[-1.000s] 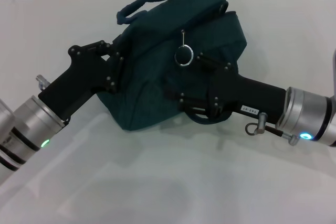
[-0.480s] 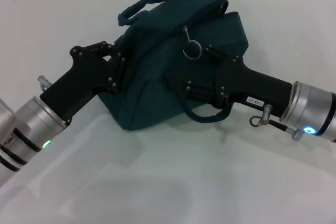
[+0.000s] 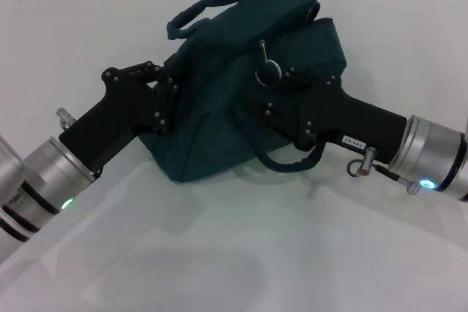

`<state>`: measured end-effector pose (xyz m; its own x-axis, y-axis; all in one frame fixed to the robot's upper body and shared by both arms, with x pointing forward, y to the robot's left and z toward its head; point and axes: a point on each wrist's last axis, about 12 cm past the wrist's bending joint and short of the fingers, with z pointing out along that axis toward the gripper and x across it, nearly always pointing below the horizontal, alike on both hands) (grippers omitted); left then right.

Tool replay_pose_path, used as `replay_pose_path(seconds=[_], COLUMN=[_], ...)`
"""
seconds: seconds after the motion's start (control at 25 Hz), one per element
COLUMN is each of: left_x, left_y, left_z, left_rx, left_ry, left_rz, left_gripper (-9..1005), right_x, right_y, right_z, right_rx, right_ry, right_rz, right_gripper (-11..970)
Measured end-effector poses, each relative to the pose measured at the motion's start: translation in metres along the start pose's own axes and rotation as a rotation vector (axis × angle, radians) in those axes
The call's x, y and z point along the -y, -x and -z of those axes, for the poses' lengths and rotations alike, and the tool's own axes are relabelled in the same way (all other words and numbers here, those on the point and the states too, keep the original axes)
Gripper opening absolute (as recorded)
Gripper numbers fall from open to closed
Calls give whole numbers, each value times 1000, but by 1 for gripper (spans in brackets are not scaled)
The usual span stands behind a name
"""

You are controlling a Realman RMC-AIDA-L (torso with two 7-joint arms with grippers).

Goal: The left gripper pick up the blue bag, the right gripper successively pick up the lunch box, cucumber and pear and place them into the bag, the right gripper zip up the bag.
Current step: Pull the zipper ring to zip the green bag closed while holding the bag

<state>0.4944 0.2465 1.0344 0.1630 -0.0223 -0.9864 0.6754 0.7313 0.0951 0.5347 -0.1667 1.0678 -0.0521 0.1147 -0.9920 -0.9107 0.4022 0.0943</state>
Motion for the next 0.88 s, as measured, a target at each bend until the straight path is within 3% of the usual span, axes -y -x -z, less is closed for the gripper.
replay_pose_path(seconds=[0.24,0.44,0.64,0.88], left_x=[2,2,3,4], left_y=[-1,-1,-1,-2], left_z=[0,0,1,1], left_rx=[-4,-5,-6,-9], left_ry=[-12,-12,-10,-15], left_rz=[2,3,7,9], left_gripper=[31,31,30,30], right_x=[-1,-1,1,6], right_y=[-1,-1,1,2], right_z=[3,3,4,12], right_rx=[11,14,24,50], right_ry=[-16,-19,-37,-99], right_rz=[69,109,124,163], right_gripper=[412,183,29,30])
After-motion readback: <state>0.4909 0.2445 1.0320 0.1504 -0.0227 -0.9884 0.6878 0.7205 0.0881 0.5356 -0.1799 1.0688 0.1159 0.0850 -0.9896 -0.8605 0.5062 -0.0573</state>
